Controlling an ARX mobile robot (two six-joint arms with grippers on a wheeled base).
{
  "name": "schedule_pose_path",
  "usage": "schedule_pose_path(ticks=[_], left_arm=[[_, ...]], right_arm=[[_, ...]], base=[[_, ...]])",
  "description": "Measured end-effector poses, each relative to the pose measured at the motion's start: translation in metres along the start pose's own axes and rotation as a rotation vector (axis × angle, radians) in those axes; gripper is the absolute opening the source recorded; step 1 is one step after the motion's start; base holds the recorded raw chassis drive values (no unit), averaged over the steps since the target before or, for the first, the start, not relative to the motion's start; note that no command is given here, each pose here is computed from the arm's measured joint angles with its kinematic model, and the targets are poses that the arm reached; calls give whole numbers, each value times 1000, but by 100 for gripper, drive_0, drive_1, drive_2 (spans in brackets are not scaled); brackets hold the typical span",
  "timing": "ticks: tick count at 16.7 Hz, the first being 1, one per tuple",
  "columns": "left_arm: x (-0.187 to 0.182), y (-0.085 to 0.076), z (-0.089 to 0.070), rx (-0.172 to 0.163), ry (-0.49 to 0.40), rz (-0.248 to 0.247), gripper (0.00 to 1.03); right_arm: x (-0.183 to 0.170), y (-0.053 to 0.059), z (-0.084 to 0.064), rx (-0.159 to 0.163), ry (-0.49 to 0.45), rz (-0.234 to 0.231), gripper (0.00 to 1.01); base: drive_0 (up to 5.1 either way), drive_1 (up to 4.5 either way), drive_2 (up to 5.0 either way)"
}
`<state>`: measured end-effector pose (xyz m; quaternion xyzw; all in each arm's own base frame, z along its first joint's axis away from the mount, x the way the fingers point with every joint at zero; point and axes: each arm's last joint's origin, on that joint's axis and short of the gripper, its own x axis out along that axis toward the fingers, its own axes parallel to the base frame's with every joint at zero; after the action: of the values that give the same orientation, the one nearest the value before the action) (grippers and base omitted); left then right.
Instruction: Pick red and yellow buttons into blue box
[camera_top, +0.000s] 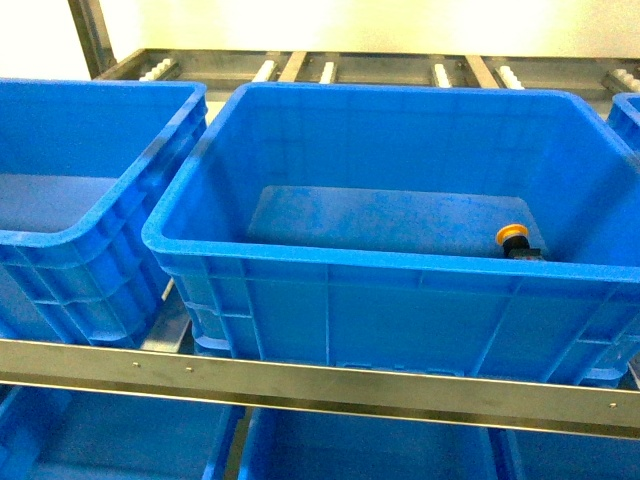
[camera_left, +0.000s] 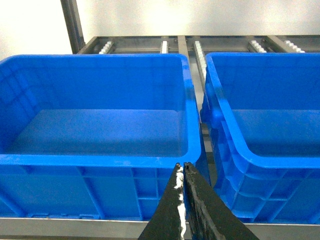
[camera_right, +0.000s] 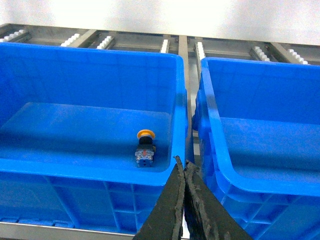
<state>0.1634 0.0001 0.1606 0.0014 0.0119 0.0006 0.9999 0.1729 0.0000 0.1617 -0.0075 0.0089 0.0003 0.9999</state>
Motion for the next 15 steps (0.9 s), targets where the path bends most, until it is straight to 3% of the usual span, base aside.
schedule_pose_path(ticks=[15], left_arm=[[-48,0,10,0,-41,0,2]], right_arm=[[-55,0,8,0,-32,0,2]], base=[[0,0,0]])
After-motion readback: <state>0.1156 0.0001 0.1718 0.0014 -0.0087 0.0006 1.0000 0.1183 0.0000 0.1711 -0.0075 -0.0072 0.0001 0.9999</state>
